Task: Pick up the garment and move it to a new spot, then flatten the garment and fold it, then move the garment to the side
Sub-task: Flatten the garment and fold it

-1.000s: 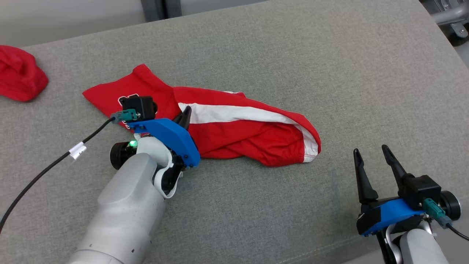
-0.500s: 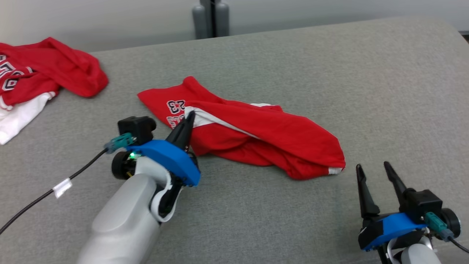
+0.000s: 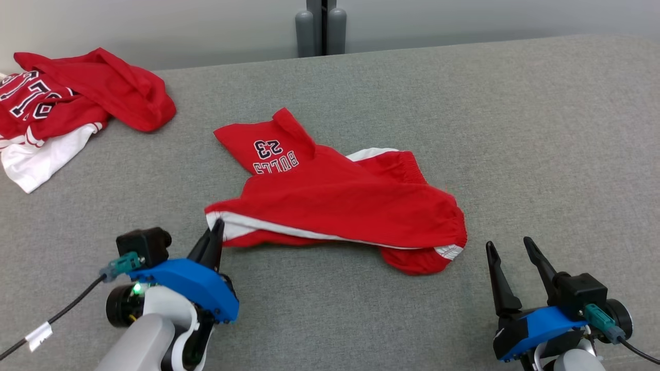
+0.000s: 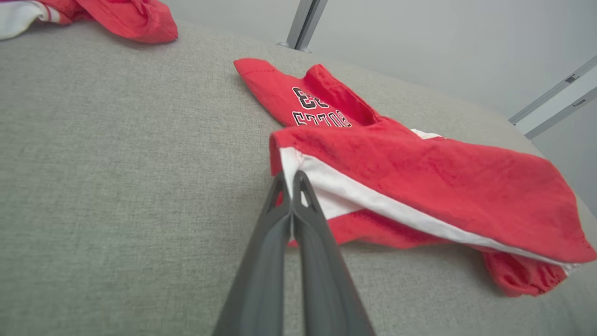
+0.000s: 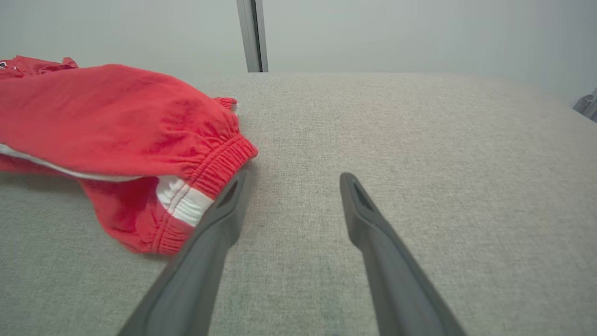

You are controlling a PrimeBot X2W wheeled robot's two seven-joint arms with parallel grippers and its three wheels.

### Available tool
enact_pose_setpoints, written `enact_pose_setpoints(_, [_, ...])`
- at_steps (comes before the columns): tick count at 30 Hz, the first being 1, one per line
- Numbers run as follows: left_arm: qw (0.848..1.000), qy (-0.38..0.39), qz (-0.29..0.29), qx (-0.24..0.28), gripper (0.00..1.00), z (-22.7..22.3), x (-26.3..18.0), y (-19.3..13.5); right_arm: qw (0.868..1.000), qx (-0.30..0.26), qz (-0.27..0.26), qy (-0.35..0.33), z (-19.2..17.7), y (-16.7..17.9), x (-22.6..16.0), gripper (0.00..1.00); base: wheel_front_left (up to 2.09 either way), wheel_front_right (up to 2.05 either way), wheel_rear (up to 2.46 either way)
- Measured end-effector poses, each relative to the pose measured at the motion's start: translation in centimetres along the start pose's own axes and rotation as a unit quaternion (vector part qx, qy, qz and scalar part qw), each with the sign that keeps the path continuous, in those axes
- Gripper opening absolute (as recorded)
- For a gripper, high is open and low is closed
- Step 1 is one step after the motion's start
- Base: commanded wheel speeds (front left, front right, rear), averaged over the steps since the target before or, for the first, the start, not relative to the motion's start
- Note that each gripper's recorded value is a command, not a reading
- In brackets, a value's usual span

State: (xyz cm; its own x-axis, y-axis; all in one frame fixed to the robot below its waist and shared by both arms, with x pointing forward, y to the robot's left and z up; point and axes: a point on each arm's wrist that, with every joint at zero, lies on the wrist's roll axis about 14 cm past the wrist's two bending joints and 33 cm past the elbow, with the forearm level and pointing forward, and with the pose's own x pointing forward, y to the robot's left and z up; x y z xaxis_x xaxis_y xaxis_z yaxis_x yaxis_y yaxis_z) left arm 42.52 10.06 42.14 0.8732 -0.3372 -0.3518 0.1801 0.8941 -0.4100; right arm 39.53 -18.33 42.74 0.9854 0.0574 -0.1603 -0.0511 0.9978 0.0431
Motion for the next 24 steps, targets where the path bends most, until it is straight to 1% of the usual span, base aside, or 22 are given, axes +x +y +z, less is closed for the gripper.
enact_pose_setpoints(7, [0.998, 0.052, 0.025, -0.011, 0.0, -3.6, -0.2, 1.0, 1.0, -0.001, -0.011, 0.001, 0.0, -0.8, -0.4, 1.0, 0.0, 0.0, 0.0])
enact_pose_setpoints(11, [0.998, 0.052, 0.031, -0.015, 0.0, -4.2, 0.0, 1.1, 1.0, -0.003, -0.021, -0.001, 0.1, -1.5, -0.6, 1.0, 0.0, 0.0, 0.0])
enact_pose_setpoints(12, [0.998, 0.049, 0.033, -0.013, 0.02, -4.3, 0.0, 1.2, 1.0, -0.003, -0.023, -0.003, 0.2, -1.6, -0.7, 1.0, 0.0, 0.0, 0.0])
enact_pose_setpoints(13, [0.998, 0.043, 0.035, -0.012, 0.45, -4.3, 0.0, 1.2, 1.0, -0.003, -0.024, -0.004, 0.3, -1.7, -0.7, 1.0, 0.0, 0.0, 0.0])
enact_pose_setpoints(14, [0.998, 0.039, 0.038, -0.012, 1.0, -4.3, 0.0, 1.3, 1.0, -0.003, -0.025, -0.006, 0.4, -1.7, -0.7, 1.0, 0.0, 0.0, 0.0])
enact_pose_setpoints(20, [0.999, 0.01, 0.042, 0.005, 1.0, -4.1, -0.7, 1.4, 1.0, -0.004, -0.017, -0.02, 1.4, -1.2, -0.5, 1.0, 0.0, 0.0, 0.0])
enact_pose_setpoints(24, [0.999, -0.022, 0.042, 0.027, 1.0, -2.8, -1.3, 1.6, 0.999, -0.007, -0.007, -0.034, 2.3, -0.5, -0.3, 1.0, 0.0, 0.0, 0.0])
